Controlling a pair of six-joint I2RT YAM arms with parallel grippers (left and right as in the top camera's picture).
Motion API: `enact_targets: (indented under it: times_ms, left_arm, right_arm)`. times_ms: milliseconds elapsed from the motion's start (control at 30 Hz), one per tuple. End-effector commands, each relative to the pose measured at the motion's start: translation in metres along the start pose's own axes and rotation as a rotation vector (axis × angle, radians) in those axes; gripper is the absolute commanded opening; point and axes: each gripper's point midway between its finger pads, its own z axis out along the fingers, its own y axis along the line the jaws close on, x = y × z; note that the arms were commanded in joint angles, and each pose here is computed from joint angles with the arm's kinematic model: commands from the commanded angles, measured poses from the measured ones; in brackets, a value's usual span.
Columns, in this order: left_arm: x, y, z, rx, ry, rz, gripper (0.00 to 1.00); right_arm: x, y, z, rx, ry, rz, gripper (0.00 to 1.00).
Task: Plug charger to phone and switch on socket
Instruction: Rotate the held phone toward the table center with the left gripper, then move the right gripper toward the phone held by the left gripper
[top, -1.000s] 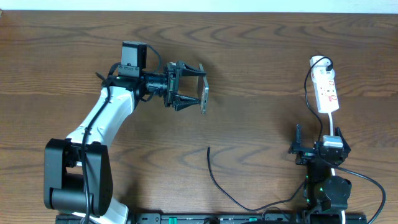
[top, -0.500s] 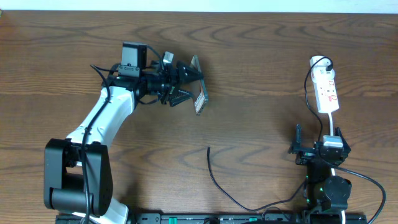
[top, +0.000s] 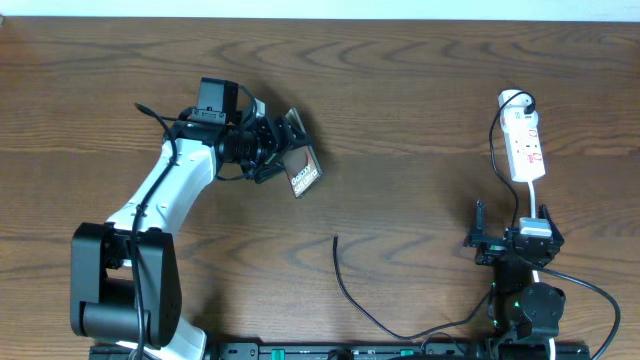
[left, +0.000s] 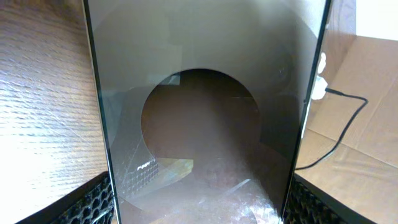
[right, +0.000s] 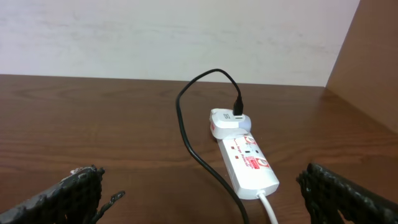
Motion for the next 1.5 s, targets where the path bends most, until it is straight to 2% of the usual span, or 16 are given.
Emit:
enact_targets:
  times_ms: [0, 333, 433, 600, 800, 1000, 1100, 1300, 1467]
  left_arm:
    - [-0.006, -0.009, -0.003, 0.009, -0.019, 0.049, 0.07]
    - [-0.002, -0.008, -0.003, 0.006, -0.003, 0.037, 0.07]
    - [-0.002, -0.007, -0.003, 0.005, -0.002, 0.036, 0.07]
    - [-0.002, -0.007, -0.003, 0.006, -0.001, 0.035, 0.07]
    - [0.004, -0.014, -0.004, 0.044, 0.032, 0.037, 0.07]
    - [0.003, -0.013, -0.003, 0.037, 0.027, -0.023, 0.07]
    - [0.000, -0.009, -0.003, 0.017, 0.013, -0.095, 0.07]
    - [-0.007, -0.002, -0.003, -0.022, -0.035, -0.302, 0.07]
    - [-0.013, 0.005, -0.004, -0.049, -0.081, -0.430, 0.07]
  right_arm:
    - [-0.002, -0.004, 0.000, 0.020, -0.007, -0.021, 0.99]
    - [0.000, -0.003, 0.000, 0.014, 0.002, -0.034, 0.99]
    - [-0.003, 0.006, 0.000, -0.036, -0.015, 0.025, 0.99]
    - [-0.034, 0.034, -0.009, -0.219, -0.077, 0.186, 0.99]
    - [-0.093, 0.034, -0.021, -0.251, -0.043, 0.227, 0.99]
    - [-0.144, 0.054, -0.008, -0.374, 0.161, 0.248, 0.99]
    - [-0.149, 0.072, 0.012, -0.461, 0.318, 0.272, 0.99]
    - [-0.129, 0.125, 0.053, -0.747, 0.605, 0.389, 0.99]
    - [-0.090, 0.164, 0.085, -0.949, 0.798, 0.580, 0.99]
